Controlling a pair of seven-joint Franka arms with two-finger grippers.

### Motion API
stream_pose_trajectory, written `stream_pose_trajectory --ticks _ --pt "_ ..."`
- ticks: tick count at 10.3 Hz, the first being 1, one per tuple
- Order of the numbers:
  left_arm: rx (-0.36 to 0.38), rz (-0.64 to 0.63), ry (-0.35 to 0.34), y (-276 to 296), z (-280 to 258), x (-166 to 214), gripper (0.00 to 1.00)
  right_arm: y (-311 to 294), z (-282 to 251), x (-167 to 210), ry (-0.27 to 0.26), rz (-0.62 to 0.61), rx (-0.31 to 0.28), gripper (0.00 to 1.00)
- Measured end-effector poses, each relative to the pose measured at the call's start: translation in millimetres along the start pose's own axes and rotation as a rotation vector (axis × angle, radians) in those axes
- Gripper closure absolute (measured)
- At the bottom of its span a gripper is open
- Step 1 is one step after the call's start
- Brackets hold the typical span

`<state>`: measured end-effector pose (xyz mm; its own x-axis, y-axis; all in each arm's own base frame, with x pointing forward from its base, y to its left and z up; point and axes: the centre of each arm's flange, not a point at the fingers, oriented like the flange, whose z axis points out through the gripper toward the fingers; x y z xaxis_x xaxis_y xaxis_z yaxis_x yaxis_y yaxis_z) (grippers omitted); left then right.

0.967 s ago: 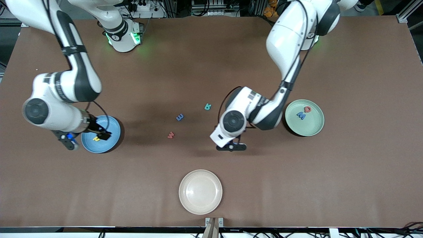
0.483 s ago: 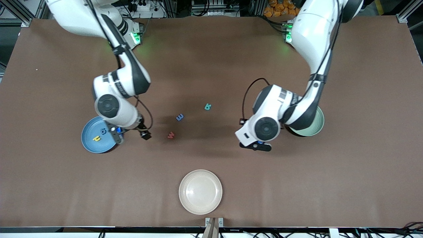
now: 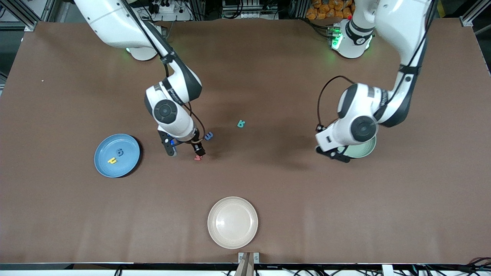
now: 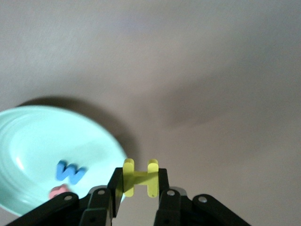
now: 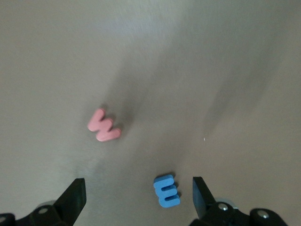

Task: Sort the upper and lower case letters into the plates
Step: 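Drop the H in the green plate while the right gripper grasps blue E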

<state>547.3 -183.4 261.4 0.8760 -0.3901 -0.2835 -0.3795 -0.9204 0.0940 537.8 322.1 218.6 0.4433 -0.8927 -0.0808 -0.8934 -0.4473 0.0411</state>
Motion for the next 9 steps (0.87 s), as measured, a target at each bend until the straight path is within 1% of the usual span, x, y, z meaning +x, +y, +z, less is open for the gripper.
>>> stream_pose_trajectory --ticks 1,3,5,6,8,9 --pt "-0.011 0.031 0.007 -23 8 -20 0.67 2 11 -12 -0.001 0.003 -0.014 0.0" --pt "-0.017 0.055 0.046 -57 34 -53 0.67 12 27 -38 0.006 -0.022 -0.042 0.0" --pt "-0.016 0.05 0.057 -56 62 -67 0.67 26 40 -57 0.046 -0.098 -0.063 0.0" --pt "-0.017 0.054 0.059 -52 69 -69 0.67 30 46 -58 0.063 -0.126 -0.054 0.0" --pt "-0.016 0.06 0.059 -48 72 -70 0.67 34 50 -56 0.082 -0.156 -0.029 0.0" --pt "-0.016 0.065 0.057 -45 74 -69 0.59 33 48 -54 0.085 -0.159 -0.021 0.0"
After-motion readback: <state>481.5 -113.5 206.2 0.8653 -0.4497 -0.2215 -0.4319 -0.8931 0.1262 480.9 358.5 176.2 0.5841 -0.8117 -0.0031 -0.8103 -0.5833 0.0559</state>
